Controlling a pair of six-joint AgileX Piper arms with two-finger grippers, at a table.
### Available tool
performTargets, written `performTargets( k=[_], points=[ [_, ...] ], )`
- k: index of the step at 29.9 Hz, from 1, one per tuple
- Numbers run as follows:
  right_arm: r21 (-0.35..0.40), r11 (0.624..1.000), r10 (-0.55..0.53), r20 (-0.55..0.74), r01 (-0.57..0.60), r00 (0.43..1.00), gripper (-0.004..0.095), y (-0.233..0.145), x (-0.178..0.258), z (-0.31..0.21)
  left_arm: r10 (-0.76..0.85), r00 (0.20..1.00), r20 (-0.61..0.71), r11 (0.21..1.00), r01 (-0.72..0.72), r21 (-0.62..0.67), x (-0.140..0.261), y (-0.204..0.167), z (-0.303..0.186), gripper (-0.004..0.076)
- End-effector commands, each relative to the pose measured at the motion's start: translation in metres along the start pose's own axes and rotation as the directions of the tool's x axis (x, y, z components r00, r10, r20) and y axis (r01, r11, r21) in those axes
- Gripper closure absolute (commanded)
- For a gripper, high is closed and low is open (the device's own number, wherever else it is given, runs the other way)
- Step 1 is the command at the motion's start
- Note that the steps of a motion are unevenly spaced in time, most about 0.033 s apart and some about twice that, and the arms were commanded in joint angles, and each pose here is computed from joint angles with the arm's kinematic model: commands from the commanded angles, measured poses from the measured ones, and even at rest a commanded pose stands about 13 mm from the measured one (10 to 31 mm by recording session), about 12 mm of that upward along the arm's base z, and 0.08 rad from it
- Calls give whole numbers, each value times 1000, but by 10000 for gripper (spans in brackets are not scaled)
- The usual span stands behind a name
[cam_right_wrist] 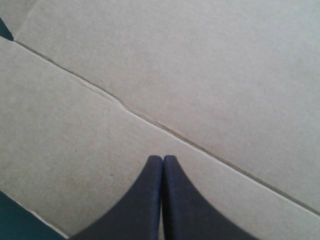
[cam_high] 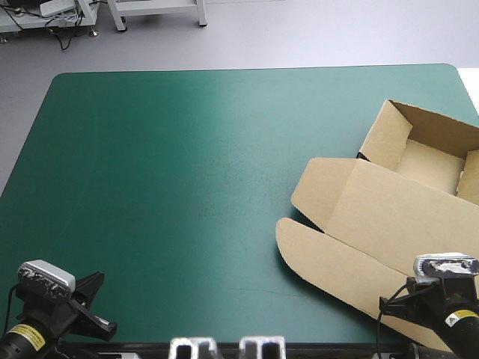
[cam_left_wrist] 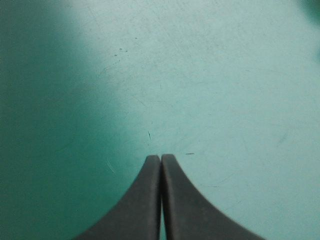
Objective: Fold the box
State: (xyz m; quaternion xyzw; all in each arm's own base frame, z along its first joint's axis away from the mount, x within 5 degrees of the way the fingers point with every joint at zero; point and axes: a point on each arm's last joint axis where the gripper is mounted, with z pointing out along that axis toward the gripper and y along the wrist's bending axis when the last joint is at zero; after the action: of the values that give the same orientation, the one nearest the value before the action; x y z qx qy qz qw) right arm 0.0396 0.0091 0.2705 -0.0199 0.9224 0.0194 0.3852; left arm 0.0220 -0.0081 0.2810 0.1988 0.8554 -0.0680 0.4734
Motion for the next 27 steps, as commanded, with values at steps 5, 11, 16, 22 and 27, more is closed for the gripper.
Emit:
performTargets(
  k=[5,11,16,22,27],
  points=[
    [18,1000,5,88,-7,996,927,-1,-6,-3,39,995,92,998,-44,51,-13,-4,-4,734],
    [18,1000,5,88,-7,996,927,-1,-6,-3,22,996,81,998,-26,58,-12,-5,-4,734],
    [18,1000,5,88,-7,996,927,-1,-6,-3,22,996,81,998,-26,58,-12,-5,-4,734],
    [18,1000,5,88,-7,996,927,-1,-6,-3,22,996,81,998,-26,58,-12,-5,-4,734],
    [18,1000,5,88,-7,996,927,-1,-6,-3,22,996,81,998,-26,58,-12,-5,-4,734]
  ],
)
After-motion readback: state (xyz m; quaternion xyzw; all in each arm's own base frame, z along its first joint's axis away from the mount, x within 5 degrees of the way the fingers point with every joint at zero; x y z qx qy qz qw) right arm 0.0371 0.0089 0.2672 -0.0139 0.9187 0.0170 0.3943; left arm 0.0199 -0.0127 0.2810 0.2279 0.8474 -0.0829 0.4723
